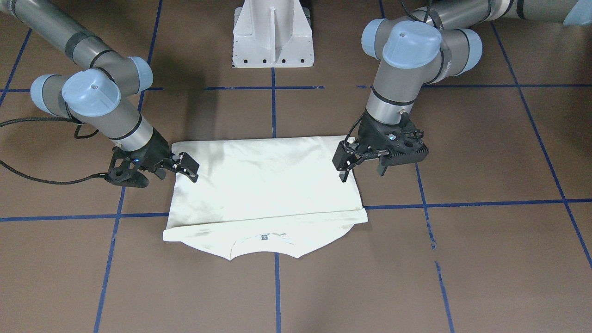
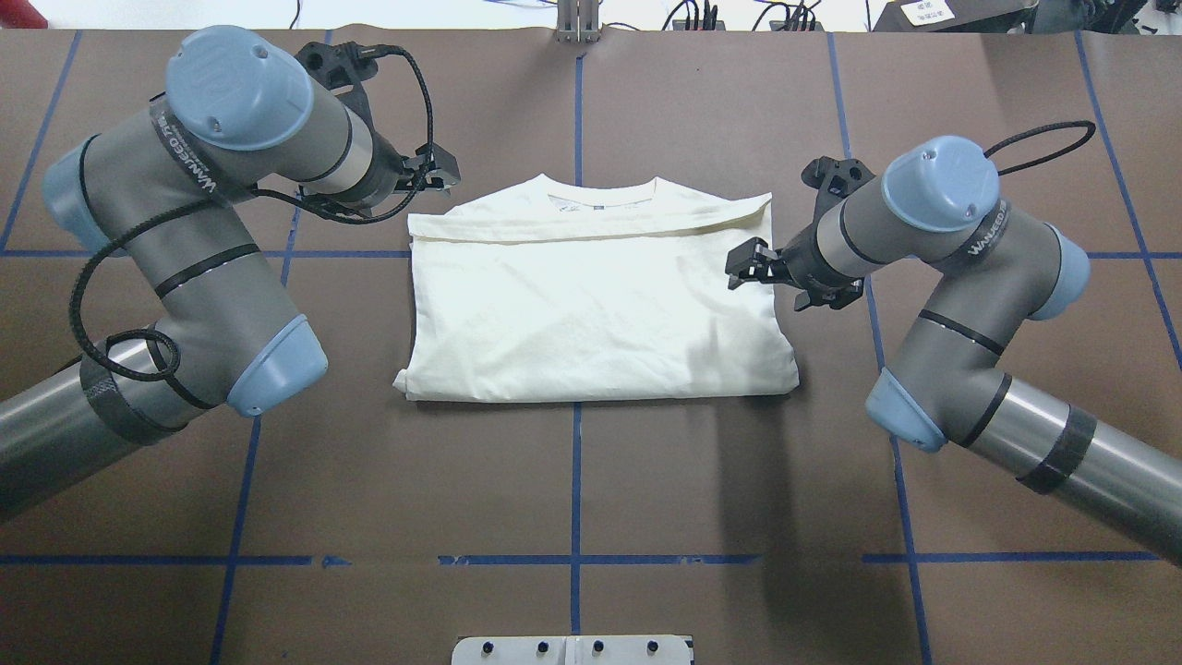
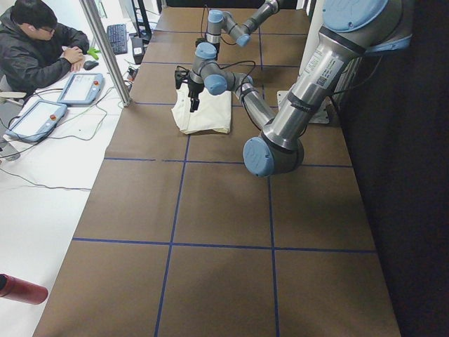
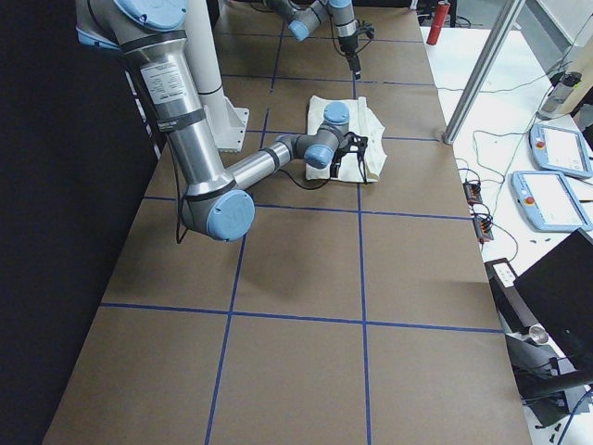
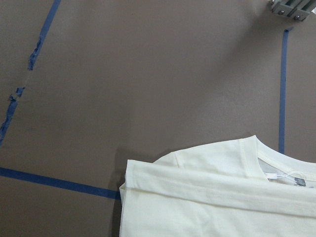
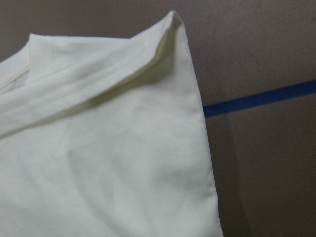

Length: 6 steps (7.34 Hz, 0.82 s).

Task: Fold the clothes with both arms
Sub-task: 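Raise the left gripper while the right gripper moves to the shirt's side edge, then grasp the folded shirt's side edge with the right gripper and drag it toward the robot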

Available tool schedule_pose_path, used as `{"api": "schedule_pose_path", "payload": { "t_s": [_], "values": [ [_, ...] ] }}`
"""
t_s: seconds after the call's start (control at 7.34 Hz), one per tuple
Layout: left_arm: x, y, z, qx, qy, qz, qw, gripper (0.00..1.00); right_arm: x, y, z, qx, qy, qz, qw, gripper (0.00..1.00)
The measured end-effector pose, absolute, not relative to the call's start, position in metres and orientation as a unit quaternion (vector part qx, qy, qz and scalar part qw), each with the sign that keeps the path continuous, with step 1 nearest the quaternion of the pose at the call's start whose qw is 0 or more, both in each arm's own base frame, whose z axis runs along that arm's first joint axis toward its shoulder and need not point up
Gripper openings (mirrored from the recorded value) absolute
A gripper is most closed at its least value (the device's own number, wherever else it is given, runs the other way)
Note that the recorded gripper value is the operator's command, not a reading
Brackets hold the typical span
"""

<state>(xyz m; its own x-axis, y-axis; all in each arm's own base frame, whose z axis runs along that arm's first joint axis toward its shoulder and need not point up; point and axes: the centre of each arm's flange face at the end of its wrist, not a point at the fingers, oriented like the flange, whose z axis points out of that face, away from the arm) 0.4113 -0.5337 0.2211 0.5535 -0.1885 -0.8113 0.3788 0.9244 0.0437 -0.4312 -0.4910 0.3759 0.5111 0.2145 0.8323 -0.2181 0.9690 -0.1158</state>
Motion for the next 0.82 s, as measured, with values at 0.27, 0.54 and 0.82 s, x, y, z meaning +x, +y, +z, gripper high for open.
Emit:
{"api": "schedule_pose_path", "payload": {
  "t_s": [0.27, 0.54, 0.82],
  "values": [
    [0.413, -0.529, 0.219, 0.105, 0.445, -0.160, 0.875, 1.00, -0.435, -0.468, 0.385, -0.004, -0.475, 0.114, 0.873, 0.99],
    [0.415, -0.527, 0.220, 0.104, 0.445, -0.157, 0.876, 1.00, -0.437, -0.453, 0.389, -0.011, -0.475, 0.105, 0.874, 0.70],
    [0.416, -0.526, 0.219, 0.104, 0.445, -0.156, 0.875, 1.00, -0.440, -0.445, 0.394, -0.018, -0.472, 0.100, 0.876, 0.26]
  ]
}}
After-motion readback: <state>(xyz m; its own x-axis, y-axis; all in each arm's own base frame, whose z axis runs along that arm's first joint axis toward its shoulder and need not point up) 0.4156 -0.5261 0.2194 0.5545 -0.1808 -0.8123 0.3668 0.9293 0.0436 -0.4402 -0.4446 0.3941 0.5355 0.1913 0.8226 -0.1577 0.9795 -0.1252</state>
